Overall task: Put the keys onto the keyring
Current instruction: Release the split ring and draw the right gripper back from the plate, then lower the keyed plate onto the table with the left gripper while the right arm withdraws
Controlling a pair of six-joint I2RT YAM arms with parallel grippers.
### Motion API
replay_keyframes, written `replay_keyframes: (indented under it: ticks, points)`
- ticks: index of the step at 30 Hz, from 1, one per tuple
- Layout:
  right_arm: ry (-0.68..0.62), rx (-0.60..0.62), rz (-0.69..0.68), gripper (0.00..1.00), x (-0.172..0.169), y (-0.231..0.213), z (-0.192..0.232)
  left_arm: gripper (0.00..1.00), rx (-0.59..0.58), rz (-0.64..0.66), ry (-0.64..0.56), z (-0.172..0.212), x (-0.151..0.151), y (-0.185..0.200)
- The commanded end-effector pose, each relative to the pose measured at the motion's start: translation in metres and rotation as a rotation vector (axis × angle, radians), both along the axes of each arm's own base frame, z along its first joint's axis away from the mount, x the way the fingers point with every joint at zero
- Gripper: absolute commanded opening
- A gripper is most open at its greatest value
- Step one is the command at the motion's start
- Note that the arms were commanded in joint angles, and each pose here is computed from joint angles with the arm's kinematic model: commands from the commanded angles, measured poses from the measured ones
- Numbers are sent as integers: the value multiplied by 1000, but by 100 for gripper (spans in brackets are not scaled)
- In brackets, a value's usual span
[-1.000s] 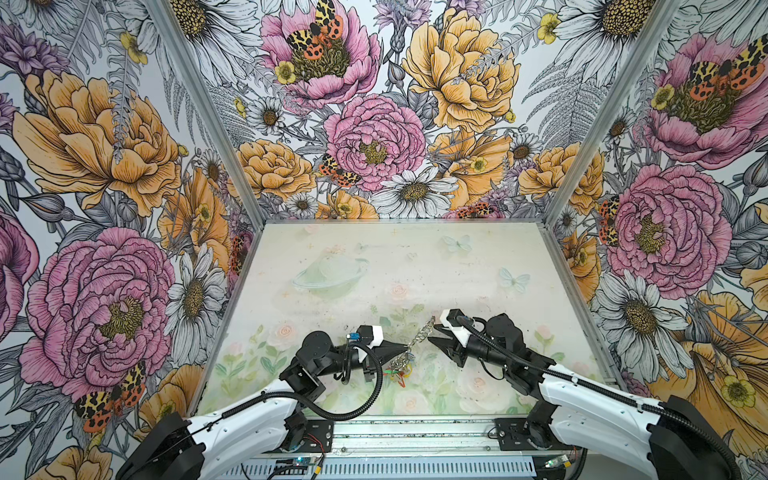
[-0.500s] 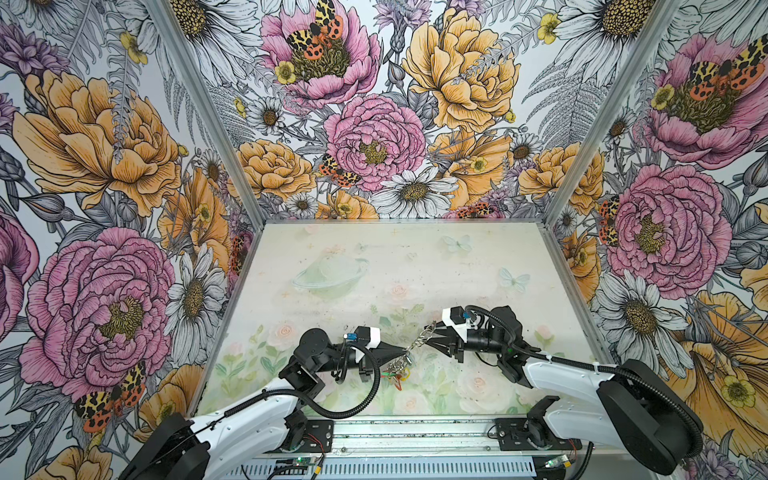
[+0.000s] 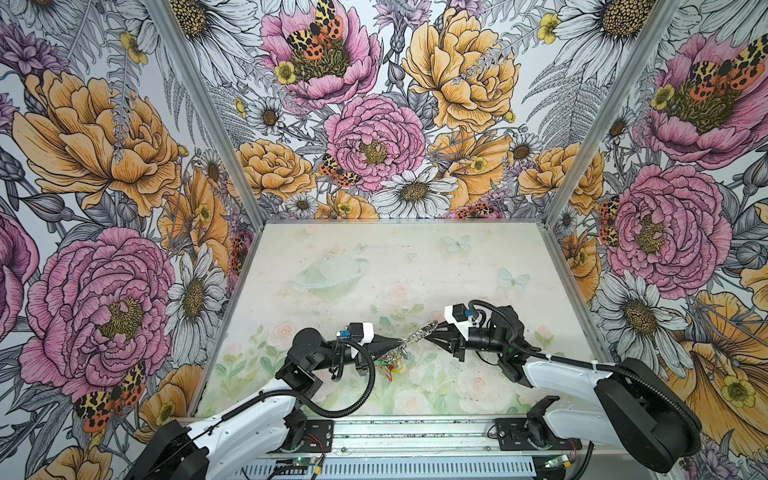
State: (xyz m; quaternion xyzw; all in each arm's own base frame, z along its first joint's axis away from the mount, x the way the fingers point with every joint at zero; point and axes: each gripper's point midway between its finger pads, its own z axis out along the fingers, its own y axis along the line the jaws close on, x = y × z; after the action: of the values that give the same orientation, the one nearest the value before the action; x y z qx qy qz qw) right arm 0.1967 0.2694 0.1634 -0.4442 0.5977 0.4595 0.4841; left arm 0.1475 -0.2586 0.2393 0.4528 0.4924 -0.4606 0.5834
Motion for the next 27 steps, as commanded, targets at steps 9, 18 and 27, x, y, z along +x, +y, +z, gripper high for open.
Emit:
replay_keyframes:
  ticks: [9, 18, 27]
  points:
    - [-100, 139, 205, 23, -38, 7, 37, 0, 10, 205, 40, -11, 40, 14]
    - [-46, 133, 142, 0, -26, 8, 36, 0, 18, 283, 53, -15, 52, 20]
    - [241, -361, -564, 0, 65, -48, 15, 45, 77, 662, 135, -35, 100, 61]
